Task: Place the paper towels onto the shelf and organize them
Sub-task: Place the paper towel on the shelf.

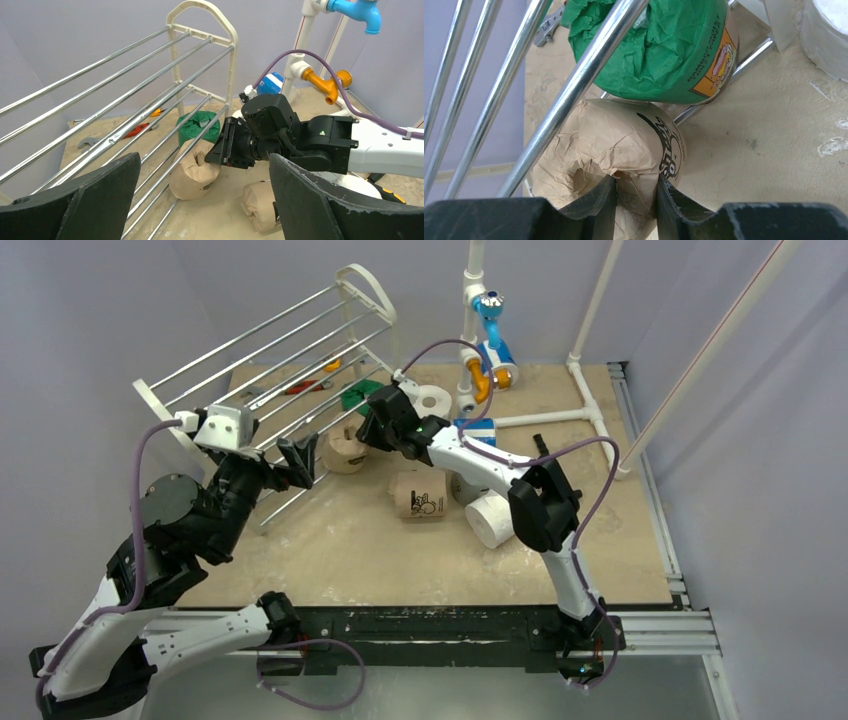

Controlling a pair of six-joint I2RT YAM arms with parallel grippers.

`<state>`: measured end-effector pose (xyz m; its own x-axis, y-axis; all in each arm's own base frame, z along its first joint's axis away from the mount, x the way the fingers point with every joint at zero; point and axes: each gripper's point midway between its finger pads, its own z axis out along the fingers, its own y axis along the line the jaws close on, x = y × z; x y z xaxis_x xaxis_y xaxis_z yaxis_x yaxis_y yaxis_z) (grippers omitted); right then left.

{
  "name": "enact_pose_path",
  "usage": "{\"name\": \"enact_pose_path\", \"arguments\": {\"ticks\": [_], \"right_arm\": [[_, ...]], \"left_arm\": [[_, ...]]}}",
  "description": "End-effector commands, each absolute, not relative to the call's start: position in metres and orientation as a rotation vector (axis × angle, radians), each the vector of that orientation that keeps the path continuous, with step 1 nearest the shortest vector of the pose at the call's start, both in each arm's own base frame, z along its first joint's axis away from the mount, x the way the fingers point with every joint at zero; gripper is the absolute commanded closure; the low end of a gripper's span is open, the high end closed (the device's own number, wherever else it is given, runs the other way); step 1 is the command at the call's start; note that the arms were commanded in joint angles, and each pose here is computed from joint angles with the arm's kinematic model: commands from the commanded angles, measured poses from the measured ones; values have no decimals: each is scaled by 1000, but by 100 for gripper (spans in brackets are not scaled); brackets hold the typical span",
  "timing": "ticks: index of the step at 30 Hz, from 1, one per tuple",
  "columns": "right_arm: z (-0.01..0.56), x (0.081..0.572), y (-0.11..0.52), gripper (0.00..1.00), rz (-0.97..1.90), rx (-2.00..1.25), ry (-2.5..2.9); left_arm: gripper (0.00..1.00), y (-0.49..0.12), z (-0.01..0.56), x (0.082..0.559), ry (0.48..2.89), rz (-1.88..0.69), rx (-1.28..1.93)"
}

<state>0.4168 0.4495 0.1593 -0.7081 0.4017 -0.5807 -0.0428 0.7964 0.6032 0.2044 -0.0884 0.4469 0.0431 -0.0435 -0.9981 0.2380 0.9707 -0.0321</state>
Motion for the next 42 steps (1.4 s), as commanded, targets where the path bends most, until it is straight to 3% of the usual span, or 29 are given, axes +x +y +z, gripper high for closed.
{"name": "enact_pose_path", "arguments": {"ticks": [1,42], "right_arm": [[198,434,457,75,870,364,2121],[184,447,480,73,935,487,2100]], "left_arm": [[0,-90,453,205,1485,-242,143],[0,-89,438,203,1504,-236,152]]}}
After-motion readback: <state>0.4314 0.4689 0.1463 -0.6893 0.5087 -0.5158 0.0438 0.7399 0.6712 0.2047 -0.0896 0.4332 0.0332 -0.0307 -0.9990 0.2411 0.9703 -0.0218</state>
